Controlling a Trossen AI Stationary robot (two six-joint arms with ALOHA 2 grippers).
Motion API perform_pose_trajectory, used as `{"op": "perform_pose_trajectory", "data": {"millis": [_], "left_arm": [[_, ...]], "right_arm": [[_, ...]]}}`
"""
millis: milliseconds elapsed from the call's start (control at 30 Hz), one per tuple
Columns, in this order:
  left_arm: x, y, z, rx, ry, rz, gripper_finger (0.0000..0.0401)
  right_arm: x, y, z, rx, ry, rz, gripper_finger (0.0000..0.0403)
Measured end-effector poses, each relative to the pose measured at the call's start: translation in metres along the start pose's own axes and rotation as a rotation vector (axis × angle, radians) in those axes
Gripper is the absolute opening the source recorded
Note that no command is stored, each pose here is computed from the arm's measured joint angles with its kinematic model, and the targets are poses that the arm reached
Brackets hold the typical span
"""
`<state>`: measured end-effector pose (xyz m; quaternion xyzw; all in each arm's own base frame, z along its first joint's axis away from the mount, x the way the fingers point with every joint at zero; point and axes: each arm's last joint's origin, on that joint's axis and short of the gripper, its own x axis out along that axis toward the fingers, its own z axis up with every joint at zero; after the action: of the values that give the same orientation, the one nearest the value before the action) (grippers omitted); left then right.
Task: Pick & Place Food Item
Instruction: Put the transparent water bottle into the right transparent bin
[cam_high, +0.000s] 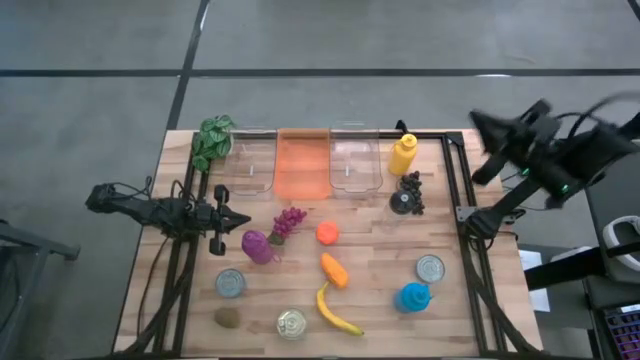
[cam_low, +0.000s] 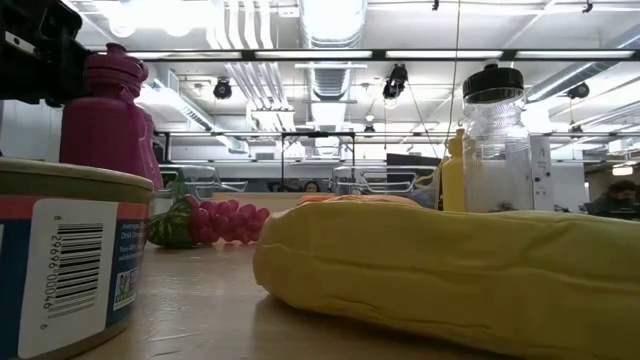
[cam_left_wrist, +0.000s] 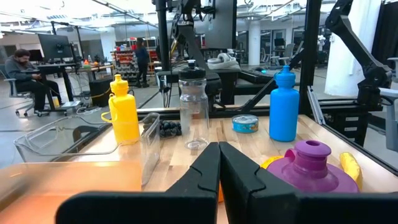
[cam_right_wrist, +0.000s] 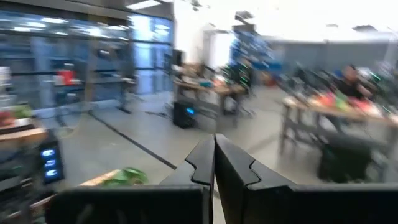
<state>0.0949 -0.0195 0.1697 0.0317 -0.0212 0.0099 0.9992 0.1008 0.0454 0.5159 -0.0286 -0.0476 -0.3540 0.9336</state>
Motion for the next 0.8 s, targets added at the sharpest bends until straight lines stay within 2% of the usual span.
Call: {"op": "perform_pose_trajectory", "data": {"millis": [100,200,300,533,800], "left_arm": [[0.000,0.000,0.000,0.000,0.000,0.000,0.0010],[0.000,0.000,0.000,0.000,0.000,0.000,0.0010],[0.000,0.000,0.000,0.000,0.000,0.000,0.0010],[0.000,0.000,0.000,0.000,0.000,0.000,0.0010],[0.000,0.000,0.000,0.000,0.000,0.000,0.0010]], "right_arm": [[0.000,0.017,-0.017,-0.037,-0.038,0.156,0.0008],[0.001,0.026,-0.034,-0.016,-0.007,0.307,0.0008],[0.005,0.026,-0.043,-0.023,0.074,0.346,0.0008],[0.014,0.011,-0.040,-0.012,0.270,0.466,0.0008],[0.038,0.019,-0.048,-0.046,0.576,0.546,0.0008]]}}
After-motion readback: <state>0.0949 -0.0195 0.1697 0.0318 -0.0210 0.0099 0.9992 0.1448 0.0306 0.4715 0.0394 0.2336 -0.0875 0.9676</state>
